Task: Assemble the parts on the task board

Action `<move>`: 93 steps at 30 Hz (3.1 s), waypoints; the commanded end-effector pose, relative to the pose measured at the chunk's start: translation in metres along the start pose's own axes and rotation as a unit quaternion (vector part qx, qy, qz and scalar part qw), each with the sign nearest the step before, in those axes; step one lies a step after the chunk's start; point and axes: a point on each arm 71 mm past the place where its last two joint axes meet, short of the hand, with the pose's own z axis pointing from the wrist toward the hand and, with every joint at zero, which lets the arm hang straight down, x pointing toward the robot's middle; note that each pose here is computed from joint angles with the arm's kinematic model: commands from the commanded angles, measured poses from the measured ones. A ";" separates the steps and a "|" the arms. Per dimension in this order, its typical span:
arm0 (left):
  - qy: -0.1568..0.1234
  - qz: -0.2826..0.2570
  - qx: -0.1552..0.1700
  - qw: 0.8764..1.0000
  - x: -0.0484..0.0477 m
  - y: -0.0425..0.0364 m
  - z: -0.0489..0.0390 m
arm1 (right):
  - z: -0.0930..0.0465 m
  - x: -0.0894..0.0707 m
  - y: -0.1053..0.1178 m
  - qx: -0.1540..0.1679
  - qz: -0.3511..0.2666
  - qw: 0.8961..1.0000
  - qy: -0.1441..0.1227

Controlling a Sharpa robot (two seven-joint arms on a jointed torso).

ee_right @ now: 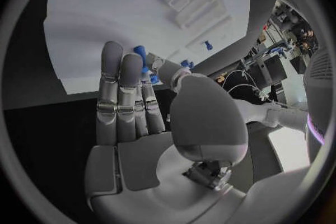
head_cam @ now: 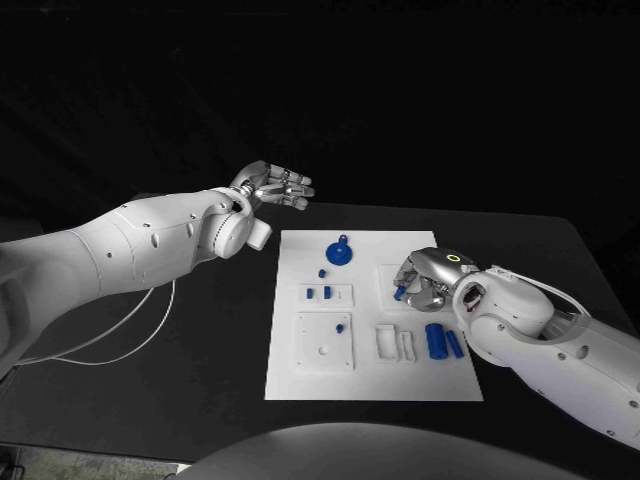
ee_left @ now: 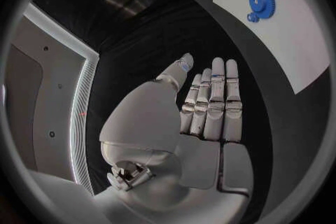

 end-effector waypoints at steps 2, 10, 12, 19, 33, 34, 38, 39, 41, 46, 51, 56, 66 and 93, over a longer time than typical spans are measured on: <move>0.006 -0.005 0.002 1.000 0.0015 -0.0008 0.0001 | 0.001 0.002 0.003 -0.002 -0.008 1.000 0.008; 0.007 -0.005 0.002 1.000 0.0015 -0.0007 0.0000 | 0.003 0.004 0.005 -0.002 -0.010 1.000 0.008; 0.007 -0.005 0.001 1.000 0.0013 -0.0006 0.0000 | 0.003 0.004 0.005 -0.001 -0.012 1.000 0.009; 0.006 -0.005 0.001 1.000 0.0008 -0.0004 -0.0002 | 0.004 0.006 0.004 0.004 -0.026 1.000 0.006; 0.005 -0.005 0.000 1.000 -0.0001 -0.0001 -0.0002 | 0.000 0.000 0.009 -0.003 -0.038 0.999 -0.025; 0.004 -0.004 0.000 1.000 -0.0004 0.0000 -0.0001 | -0.001 -0.003 0.011 -0.006 -0.037 0.999 -0.031; 0.003 -0.004 -0.001 1.000 -0.0011 0.0002 0.0002 | -0.003 -0.013 0.015 -0.016 -0.033 0.998 -0.049; 0.003 -0.004 -0.001 1.000 -0.0013 0.0003 0.0003 | -0.004 -0.017 0.017 -0.019 -0.032 0.998 -0.053; 0.002 -0.004 -0.001 1.000 -0.0018 0.0005 0.0006 | -0.005 -0.025 0.020 -0.024 -0.028 0.997 -0.062; 0.000 -0.003 -0.001 1.000 -0.0033 0.0009 0.0009 | -0.009 -0.046 0.029 -0.039 -0.018 0.996 -0.078; -0.001 -0.002 -0.002 1.000 -0.0037 0.0010 0.0013 | -0.013 -0.057 0.042 -0.059 -0.005 0.994 -0.086; 0.000 -0.002 -0.001 1.000 -0.0025 0.0007 0.0022 | -0.015 -0.056 0.064 -0.093 0.008 0.992 -0.086; 0.002 -0.003 0.000 1.000 0.0009 -0.0002 0.0041 | -0.017 -0.023 0.114 -0.161 0.013 0.985 -0.058; 0.009 -0.004 0.001 1.000 0.0045 -0.0010 0.0048 | -0.024 0.035 0.138 -0.199 -0.009 0.980 0.030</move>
